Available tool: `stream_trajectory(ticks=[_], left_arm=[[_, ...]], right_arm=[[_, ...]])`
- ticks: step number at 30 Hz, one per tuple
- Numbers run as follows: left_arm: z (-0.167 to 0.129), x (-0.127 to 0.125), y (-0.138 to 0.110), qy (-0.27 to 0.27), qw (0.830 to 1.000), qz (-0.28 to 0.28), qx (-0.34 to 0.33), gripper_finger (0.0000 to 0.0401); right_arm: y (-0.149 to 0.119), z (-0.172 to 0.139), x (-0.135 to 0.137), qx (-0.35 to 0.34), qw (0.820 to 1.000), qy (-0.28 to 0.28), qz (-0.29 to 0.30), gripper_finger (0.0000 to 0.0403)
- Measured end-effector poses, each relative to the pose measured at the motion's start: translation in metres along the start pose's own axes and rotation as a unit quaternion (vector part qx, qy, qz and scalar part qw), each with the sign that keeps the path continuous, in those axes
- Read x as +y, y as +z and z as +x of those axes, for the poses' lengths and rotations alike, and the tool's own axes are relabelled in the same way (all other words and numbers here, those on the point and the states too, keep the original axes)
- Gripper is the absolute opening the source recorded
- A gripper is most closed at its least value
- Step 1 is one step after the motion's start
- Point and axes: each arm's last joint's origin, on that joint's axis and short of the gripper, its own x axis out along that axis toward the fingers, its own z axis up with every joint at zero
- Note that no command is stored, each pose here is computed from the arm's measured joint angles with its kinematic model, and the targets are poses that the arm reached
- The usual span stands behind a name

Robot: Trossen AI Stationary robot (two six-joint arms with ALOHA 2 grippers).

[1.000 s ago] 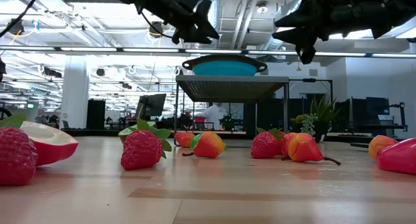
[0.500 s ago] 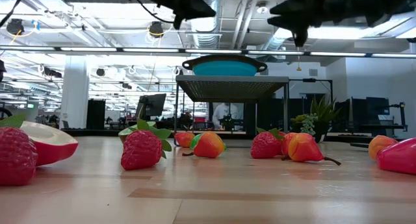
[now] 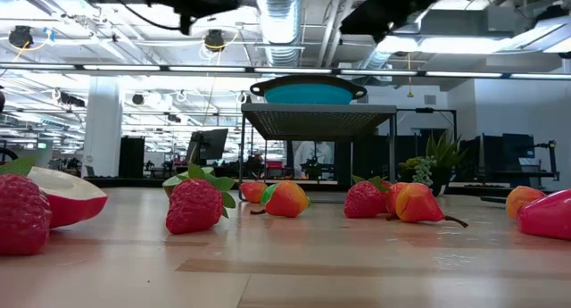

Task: Pick & Place Fruit
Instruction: Adjust the strainer bowl on the shelf

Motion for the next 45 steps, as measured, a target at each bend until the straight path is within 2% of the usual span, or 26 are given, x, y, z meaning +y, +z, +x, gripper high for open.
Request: stream_trajectory(ticks=[5, 9, 12, 14, 17, 22, 27, 35, 45], left_arm=[[-0.023, -0.003, -0.005, -0.004, 1.0, -0.01, -0.017, 0.0001], [-0.03, -0.003, -0.007, -0.001, 1.0, -0.011, -0.024, 0.0001], [-0.03, -0.003, -0.008, -0.001, 1.0, -0.011, -0.021, 0.0001], [-0.03, -0.003, -0.008, -0.001, 1.0, -0.011, -0.021, 0.0001], [-0.029, -0.003, -0.009, -0.001, 1.0, -0.01, -0.017, 0.0001], [-0.029, -0.003, -0.009, -0.001, 1.0, -0.01, -0.018, 0.0001], [-0.029, -0.003, -0.009, -0.001, 1.0, -0.01, -0.018, 0.0001], [-0.029, -0.003, -0.009, 0.001, 1.0, -0.01, -0.018, 0.0001], [-0.029, -0.003, -0.009, 0.003, 1.0, -0.01, -0.018, 0.0001]], right_arm=[[0.016, 0.023, -0.003, 0.077, 0.992, -0.044, -0.087, 0.0122], [0.027, 0.039, -0.008, 0.131, 0.977, -0.104, -0.136, 0.0193], [0.033, 0.048, -0.011, 0.159, 0.969, -0.117, -0.153, 0.0244], [0.033, 0.054, -0.015, 0.178, 0.964, -0.113, -0.16, 0.026], [0.033, 0.064, -0.024, 0.201, 0.958, -0.109, -0.17, 0.0261], [0.028, 0.078, -0.04, 0.236, 0.948, -0.108, -0.183, 0.0237], [0.025, 0.083, -0.052, 0.252, 0.946, -0.097, -0.179, 0.0198], [0.014, 0.088, -0.06, 0.275, 0.943, -0.084, -0.166, 0.012], [0.014, 0.091, -0.06, 0.274, 0.943, -0.083, -0.17, 0.0007]])
